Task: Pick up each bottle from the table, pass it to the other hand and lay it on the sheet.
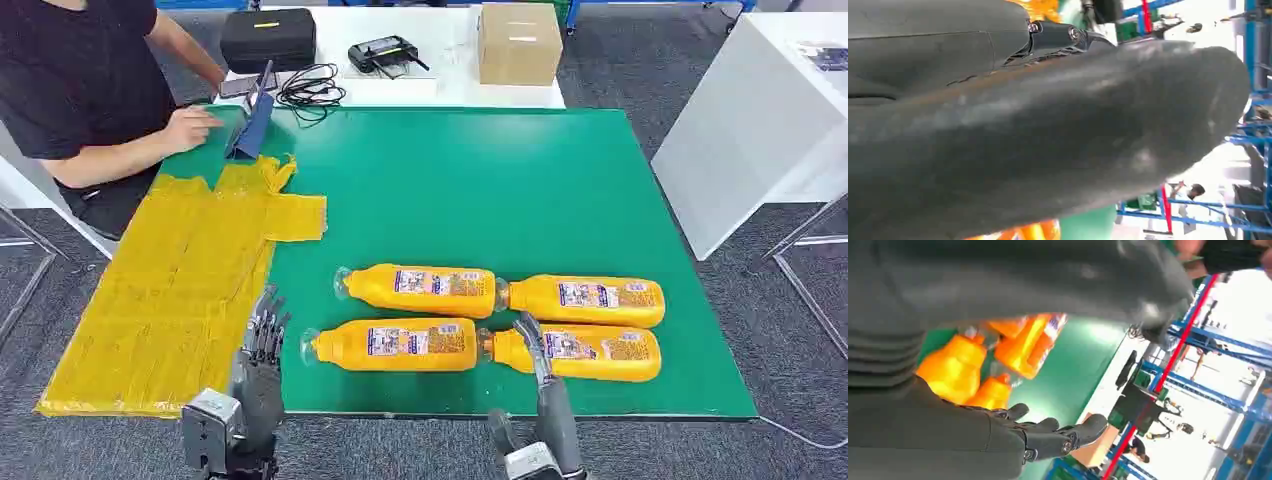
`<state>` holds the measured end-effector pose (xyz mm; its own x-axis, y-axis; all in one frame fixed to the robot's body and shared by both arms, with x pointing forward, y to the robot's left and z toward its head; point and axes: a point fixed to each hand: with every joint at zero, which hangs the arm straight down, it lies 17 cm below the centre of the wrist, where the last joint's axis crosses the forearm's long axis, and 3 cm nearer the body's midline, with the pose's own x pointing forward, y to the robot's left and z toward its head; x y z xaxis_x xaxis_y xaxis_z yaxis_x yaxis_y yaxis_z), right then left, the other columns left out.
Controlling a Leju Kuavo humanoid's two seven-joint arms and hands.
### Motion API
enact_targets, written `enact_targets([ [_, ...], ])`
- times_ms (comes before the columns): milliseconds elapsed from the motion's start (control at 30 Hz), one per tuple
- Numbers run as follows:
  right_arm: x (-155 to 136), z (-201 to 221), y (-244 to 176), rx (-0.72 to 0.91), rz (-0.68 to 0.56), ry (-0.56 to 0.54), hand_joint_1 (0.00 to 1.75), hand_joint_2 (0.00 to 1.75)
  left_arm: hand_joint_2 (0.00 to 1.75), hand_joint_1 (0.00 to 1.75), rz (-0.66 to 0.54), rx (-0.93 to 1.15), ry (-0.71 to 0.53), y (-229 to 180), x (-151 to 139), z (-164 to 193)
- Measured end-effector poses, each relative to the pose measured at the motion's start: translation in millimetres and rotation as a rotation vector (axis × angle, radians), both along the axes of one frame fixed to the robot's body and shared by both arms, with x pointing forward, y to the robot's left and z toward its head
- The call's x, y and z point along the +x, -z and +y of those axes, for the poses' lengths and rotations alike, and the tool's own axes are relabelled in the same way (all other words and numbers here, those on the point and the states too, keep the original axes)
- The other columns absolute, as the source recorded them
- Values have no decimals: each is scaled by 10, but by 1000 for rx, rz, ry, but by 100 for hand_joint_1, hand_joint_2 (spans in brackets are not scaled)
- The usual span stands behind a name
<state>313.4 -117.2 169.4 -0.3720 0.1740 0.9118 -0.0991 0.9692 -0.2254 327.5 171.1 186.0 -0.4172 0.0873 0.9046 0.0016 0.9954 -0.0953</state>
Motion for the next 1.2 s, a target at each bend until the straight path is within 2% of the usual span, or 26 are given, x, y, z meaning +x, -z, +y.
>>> enact_targets([
  [433,103,44,52,-59,3,-62,0,175,0,0,-26,-25,25,-69,52,-8],
  [567,249,339,257,-244,-1,-179,0,175,0,0,-58,-33,74,-112,123,-113],
  [767,330,506,327,-362,-17,-183,0,175,0,0,-90,131,-65,-139,165,1],
  [967,345,652,394,-413,-17,-214,0,175,0,0,-96,139,-72,-159,178,4],
  [1200,409,1047,800,-593,58,-324,0,175,0,0,-108,134,-68,-215,220,-6],
])
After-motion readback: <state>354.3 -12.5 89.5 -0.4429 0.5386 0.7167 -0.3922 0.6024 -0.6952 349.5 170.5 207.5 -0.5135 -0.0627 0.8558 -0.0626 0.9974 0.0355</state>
